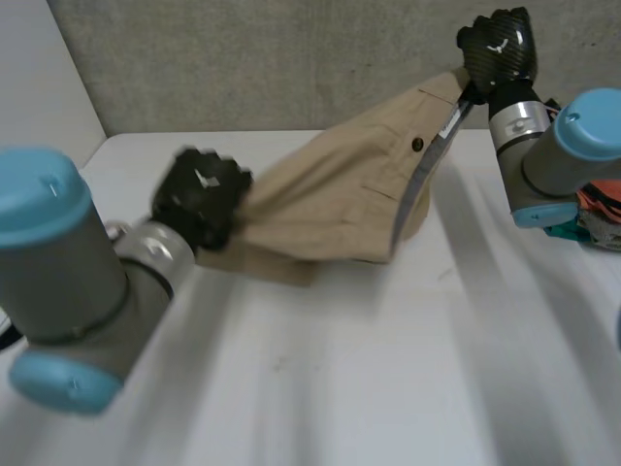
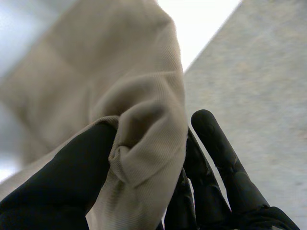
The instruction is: Fold the laundry.
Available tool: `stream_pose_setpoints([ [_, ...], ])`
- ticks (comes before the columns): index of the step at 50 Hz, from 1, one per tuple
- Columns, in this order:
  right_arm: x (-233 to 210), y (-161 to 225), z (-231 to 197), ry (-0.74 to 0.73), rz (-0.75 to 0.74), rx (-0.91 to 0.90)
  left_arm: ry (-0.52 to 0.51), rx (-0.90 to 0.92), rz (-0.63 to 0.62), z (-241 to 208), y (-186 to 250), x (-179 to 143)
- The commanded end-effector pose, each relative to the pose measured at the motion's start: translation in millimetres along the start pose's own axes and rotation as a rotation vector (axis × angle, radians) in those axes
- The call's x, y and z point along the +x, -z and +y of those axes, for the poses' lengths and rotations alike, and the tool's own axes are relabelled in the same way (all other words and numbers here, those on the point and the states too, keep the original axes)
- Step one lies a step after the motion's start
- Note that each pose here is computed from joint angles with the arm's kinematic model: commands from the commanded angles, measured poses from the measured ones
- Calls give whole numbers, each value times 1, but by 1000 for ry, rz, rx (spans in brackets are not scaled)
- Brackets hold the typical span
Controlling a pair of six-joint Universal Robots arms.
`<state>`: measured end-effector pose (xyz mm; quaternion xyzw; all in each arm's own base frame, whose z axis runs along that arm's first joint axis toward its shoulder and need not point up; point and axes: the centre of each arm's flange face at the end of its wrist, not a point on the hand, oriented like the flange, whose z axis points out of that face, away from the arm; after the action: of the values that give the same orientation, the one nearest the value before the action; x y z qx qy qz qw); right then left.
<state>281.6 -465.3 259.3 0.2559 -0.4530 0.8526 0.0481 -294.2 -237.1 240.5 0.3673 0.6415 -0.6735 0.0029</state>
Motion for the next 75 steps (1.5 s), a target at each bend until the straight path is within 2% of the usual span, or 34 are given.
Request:
stream_pose_setpoints([
  [1,-46,9,40,-122,-141,20,-34,-15,163,31,17,76],
  [5,-53,28,62,-88,-134,-91,-63,-73,149,46,13,86],
  [10,-38,41,66,-23,-72,-222,-48,-108,64,40,17,69],
  [14,-15,50,40,-20,-59,-337,1,-49,38,13,30,49],
  [18,15,64,-14,-22,-97,-448,78,9,75,-12,48,27],
  [23,35,93,-48,-34,-115,-612,133,-30,115,-15,58,3],
  [29,28,147,-67,-65,-266,-845,236,-205,80,17,43,-31],
  [33,13,172,-72,-140,-386,-883,327,-293,119,44,28,-28],
  [37,-21,204,-75,-275,-537,-905,404,-355,214,66,15,-11],
  [44,-70,224,-59,-392,-521,-844,432,-406,312,91,-6,17],
  [52,-104,227,-40,-333,-425,-787,392,-439,280,106,-24,30],
  [59,-122,230,-26,-273,-421,-780,338,-414,207,107,-32,36],
  [64,-119,224,-26,-240,-408,-745,314,-349,173,92,-29,36],
  [67,-103,212,-41,-236,-365,-696,293,-281,136,70,-22,27],
  [75,-17,157,-120,-201,-186,-426,165,12,-79,-27,16,-36],
])
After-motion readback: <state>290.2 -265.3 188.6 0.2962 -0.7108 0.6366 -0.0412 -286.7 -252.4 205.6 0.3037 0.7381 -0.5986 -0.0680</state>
